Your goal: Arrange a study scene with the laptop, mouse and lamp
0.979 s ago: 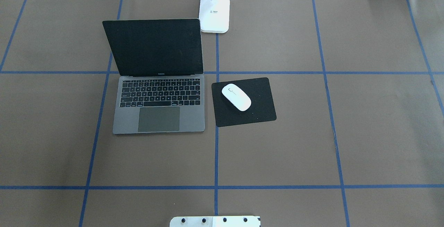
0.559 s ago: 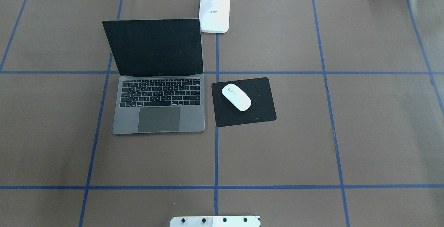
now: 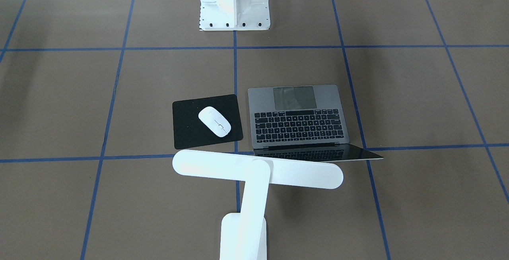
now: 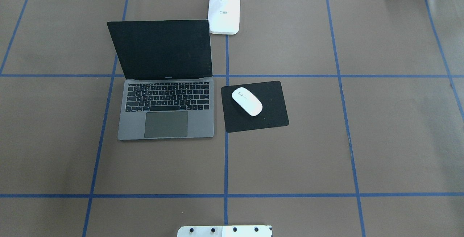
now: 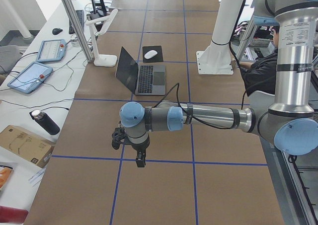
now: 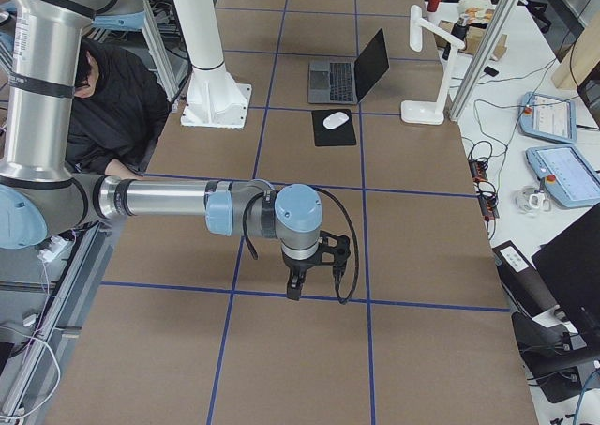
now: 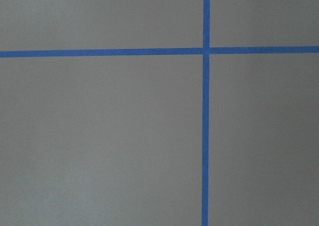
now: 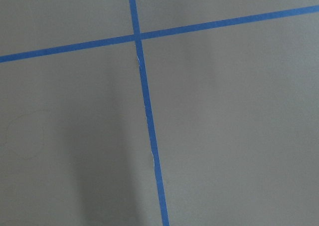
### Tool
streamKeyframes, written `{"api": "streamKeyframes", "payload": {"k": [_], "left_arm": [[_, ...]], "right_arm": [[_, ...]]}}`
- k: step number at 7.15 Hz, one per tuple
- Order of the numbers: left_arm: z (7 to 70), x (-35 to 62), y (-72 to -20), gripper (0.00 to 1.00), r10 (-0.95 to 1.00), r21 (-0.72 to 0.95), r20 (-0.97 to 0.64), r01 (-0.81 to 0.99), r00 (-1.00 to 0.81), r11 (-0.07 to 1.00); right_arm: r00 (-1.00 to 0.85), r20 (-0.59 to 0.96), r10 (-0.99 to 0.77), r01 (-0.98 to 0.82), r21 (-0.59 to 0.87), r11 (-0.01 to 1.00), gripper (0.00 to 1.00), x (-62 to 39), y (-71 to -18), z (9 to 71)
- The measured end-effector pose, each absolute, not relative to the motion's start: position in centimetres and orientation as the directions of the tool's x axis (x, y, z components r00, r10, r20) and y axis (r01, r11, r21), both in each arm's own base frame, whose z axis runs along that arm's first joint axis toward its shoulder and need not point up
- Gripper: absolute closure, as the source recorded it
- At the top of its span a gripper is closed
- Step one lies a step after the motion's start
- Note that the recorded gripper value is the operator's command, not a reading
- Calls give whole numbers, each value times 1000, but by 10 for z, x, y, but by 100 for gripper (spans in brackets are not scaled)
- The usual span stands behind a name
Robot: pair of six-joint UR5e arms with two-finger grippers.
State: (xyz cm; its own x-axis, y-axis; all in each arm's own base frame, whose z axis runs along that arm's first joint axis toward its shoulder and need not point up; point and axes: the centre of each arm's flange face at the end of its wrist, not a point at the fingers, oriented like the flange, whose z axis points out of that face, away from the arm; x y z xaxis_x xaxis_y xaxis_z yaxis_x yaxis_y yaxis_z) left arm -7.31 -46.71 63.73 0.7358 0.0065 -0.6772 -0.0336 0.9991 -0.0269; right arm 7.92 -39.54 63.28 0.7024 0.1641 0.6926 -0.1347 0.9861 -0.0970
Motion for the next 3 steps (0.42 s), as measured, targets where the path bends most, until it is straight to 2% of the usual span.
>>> {"api": "streamKeyframes", "payload": {"k": [3], "left_arm": [[638, -73, -467, 0, 5, -30, -677, -34, 736, 999]], "right_arm": [[702, 692, 165, -135, -99, 986, 1, 79, -395, 634]]}}
